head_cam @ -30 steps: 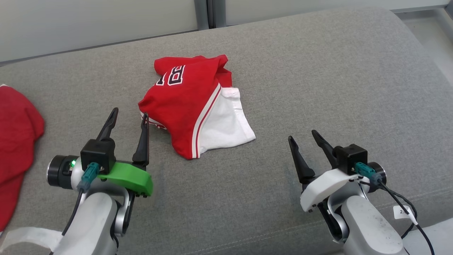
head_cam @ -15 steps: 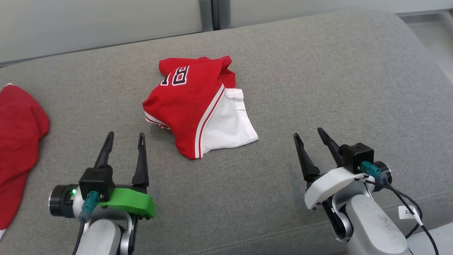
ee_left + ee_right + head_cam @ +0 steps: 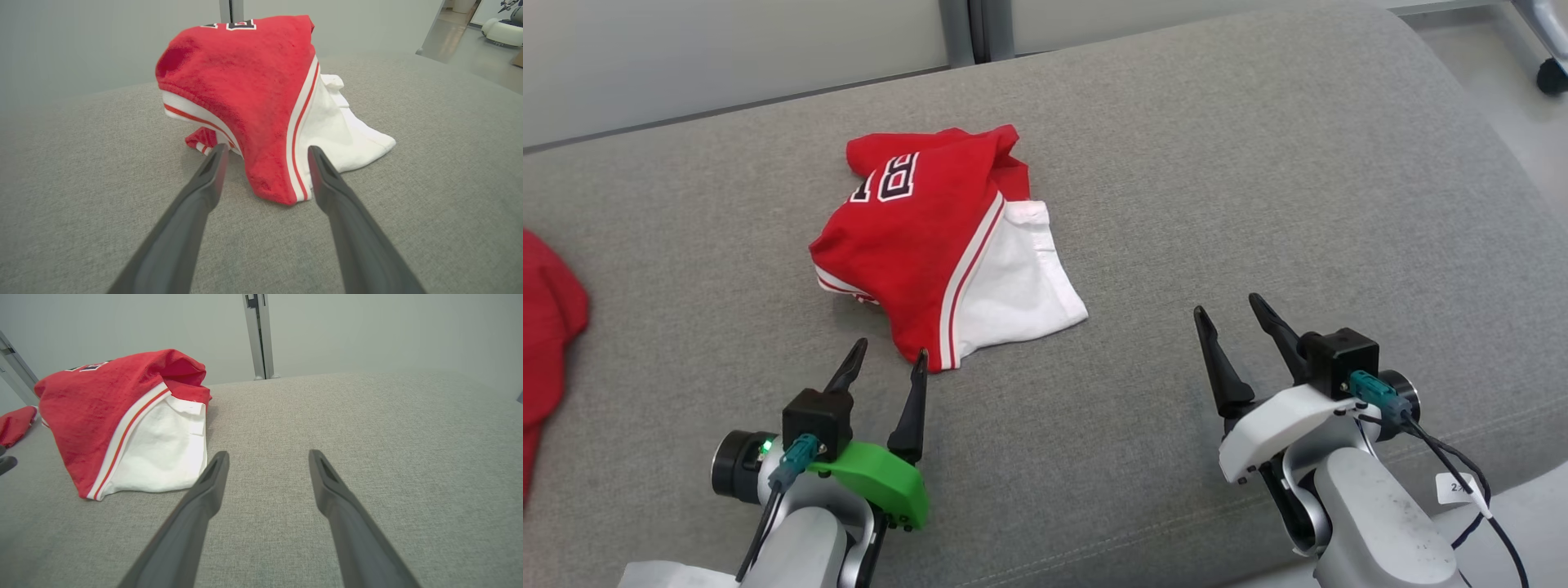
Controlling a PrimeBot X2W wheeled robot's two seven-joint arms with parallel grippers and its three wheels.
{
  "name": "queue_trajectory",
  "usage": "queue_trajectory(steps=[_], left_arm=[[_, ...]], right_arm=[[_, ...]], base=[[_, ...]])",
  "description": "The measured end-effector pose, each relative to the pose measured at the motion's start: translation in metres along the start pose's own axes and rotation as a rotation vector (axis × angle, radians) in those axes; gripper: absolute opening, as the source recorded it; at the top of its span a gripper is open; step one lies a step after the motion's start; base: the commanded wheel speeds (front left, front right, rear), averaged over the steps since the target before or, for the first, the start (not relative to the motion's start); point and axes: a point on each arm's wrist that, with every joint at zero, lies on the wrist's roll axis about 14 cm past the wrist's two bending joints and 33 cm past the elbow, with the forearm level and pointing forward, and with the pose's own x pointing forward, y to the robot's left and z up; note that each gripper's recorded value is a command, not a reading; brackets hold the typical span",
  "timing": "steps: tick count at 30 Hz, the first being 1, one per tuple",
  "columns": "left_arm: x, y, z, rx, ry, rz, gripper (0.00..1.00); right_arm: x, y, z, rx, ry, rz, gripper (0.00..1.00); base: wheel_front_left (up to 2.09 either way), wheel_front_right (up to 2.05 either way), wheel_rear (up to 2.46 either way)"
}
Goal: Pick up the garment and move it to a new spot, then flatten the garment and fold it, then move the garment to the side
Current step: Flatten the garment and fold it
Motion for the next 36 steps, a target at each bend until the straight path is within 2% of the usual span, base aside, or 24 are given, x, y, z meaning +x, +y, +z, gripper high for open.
queue_trajectory(steps=[13, 24, 25, 27, 36], left_arm=[[0.027, -0.026, -0.048, 0.001, 0.167, -0.093, 1.0], [0.04, -0.023, -0.072, 0.022, 0.259, -0.087, 1.0], [0.04, -0.021, -0.073, 0.028, 0.262, -0.079, 0.7], [0.04, -0.02, -0.074, 0.038, 0.27, -0.074, 0.0], [0.041, -0.016, -0.058, 0.046, 0.223, -0.062, 0.0]], right_arm=[[-0.013, -0.031, 0.0, 0.0, 0.002, -0.094, 1.0], [-0.02, -0.045, -0.007, -0.004, 0.024, -0.136, 1.0], [-0.02, -0.045, -0.008, -0.003, 0.024, -0.137, 1.0], [-0.02, -0.045, -0.008, -0.003, 0.024, -0.137, 1.0], [-0.014, -0.036, -0.006, -0.002, 0.017, -0.11, 1.0]], base=[[0.0, 0.0, 0.0], [0.0, 0.0, 0.0], [0.0, 0.0, 0.0], [0.0, 0.0, 0.0], [0.0, 0.0, 0.0]])
